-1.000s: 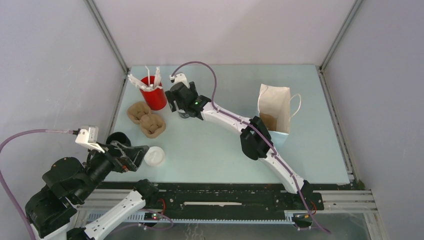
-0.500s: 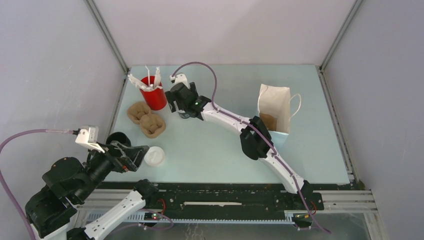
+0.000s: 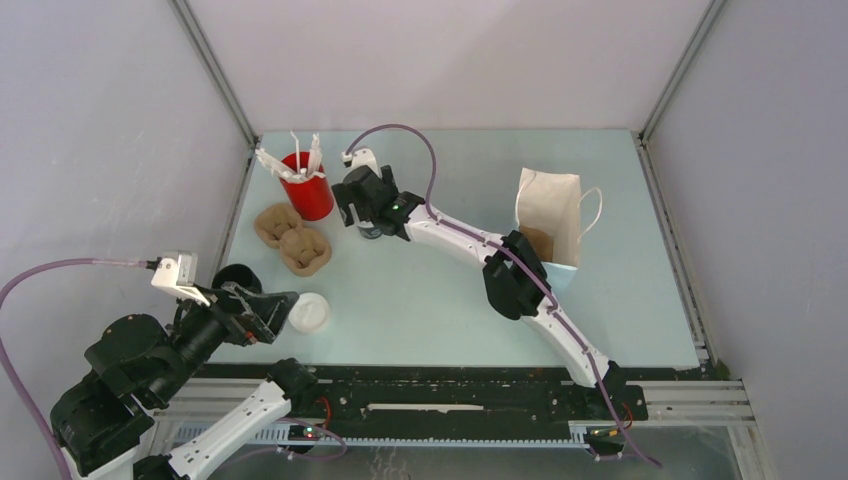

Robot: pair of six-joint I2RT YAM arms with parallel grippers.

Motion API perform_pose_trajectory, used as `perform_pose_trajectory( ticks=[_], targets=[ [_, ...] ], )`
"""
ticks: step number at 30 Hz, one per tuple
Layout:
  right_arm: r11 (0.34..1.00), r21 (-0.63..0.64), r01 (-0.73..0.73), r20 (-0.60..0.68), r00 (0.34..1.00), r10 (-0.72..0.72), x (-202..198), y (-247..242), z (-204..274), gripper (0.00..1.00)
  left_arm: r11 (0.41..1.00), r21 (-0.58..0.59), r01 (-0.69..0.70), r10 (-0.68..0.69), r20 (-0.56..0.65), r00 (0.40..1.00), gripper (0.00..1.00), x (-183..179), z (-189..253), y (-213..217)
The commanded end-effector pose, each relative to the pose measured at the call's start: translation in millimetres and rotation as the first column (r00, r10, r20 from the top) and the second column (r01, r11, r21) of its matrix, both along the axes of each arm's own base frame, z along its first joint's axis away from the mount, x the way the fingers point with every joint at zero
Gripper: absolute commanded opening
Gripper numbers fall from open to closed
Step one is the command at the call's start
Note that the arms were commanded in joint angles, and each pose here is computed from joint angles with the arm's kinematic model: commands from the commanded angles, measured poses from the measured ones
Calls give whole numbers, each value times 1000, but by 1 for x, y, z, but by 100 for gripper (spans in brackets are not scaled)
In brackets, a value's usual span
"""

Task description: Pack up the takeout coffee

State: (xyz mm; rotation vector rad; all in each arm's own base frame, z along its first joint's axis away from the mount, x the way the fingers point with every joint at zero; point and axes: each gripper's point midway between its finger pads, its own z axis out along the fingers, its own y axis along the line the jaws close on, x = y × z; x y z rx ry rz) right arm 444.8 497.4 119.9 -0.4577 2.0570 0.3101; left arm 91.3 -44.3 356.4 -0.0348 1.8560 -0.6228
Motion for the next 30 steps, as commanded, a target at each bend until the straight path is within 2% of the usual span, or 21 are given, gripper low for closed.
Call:
perform_pose_trajectory(
  ticks=[1,21,30],
  targets=[
    [1000,31,0,3,1000,0,-6,-6,33,100,1000,4,27,-27,0,1000,100,3,0,-7],
    [999,35,-18,18,1000,18,-3,-11,51,100,999,3,41,-41,-7,999,100,5,-1,-13],
    [998,49,-41,60,997,38,1,-10,78,100,999,3,44,-44,-9,999,100,6,-2,-14]
  ],
)
